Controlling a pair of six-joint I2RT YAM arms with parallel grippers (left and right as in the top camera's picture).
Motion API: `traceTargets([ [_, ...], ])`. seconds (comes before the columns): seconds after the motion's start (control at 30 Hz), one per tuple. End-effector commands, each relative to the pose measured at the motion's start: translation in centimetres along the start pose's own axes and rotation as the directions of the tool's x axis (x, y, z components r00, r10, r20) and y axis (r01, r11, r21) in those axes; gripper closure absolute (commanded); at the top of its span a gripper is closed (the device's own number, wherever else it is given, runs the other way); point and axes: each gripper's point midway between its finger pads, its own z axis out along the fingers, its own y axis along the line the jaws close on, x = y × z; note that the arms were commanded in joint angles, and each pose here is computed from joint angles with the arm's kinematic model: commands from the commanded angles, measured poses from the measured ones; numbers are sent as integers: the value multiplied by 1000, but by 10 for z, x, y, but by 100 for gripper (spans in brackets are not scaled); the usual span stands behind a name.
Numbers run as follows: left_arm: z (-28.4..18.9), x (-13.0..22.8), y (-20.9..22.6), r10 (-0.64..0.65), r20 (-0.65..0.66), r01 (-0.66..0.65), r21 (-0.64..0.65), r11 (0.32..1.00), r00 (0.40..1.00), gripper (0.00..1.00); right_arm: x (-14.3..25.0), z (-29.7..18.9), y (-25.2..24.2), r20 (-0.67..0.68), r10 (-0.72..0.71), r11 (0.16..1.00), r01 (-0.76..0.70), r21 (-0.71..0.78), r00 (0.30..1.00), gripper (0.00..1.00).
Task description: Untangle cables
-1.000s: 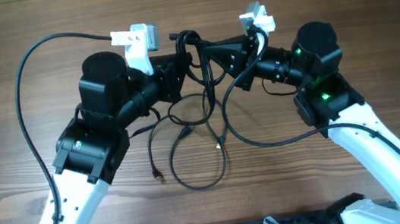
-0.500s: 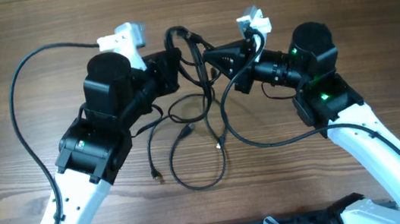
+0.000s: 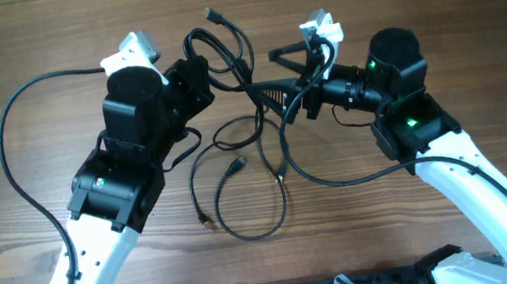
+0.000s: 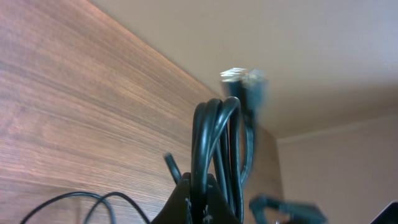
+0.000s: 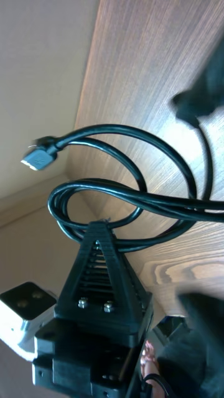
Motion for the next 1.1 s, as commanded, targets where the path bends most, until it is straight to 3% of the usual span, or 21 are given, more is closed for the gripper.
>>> traceTargets([
  [0.0, -3, -3, -7, 181, 5, -181, 23, 983, 983, 96, -4, -1, -10, 22, 30, 998, -31, 57, 999, 0],
  [0.33, -4, -6, -17, 356, 30, -357, 61, 932, 934, 96, -2, 0, -5, 9, 22, 999, -22, 28, 1000, 0],
  [0.6, -10, -13, -56, 357, 101, -371, 228, 900, 928, 96, 28, 3, -15, -87, 118, 992, -113, 55, 989, 0],
  [0.8, -14, -20, -71, 324, 142, -352, 278, 894, 935, 96, 43, 17, -9, -132, 126, 992, -128, -6, 983, 1],
  [0.87, -14, -20, -70, 325, 142, -353, 277, 894, 935, 96, 47, 20, -9, -140, 129, 991, -132, -10, 982, 21],
  [0.93, -14, -21, -68, 334, 144, -362, 267, 893, 931, 96, 50, 21, -10, -148, 139, 990, -142, -8, 979, 62],
  [0.97, -13, -23, -66, 332, 148, -360, 253, 898, 932, 96, 51, 21, -10, -151, 142, 990, -144, -7, 978, 89],
  [1.0, -12, -24, -63, 331, 150, -359, 239, 902, 932, 96, 52, 21, -11, -153, 144, 989, -147, -5, 978, 96],
  [1.07, -10, -27, -54, 344, 160, -370, 185, 910, 925, 96, 52, 21, -11, -153, 144, 989, -147, -5, 978, 96],
])
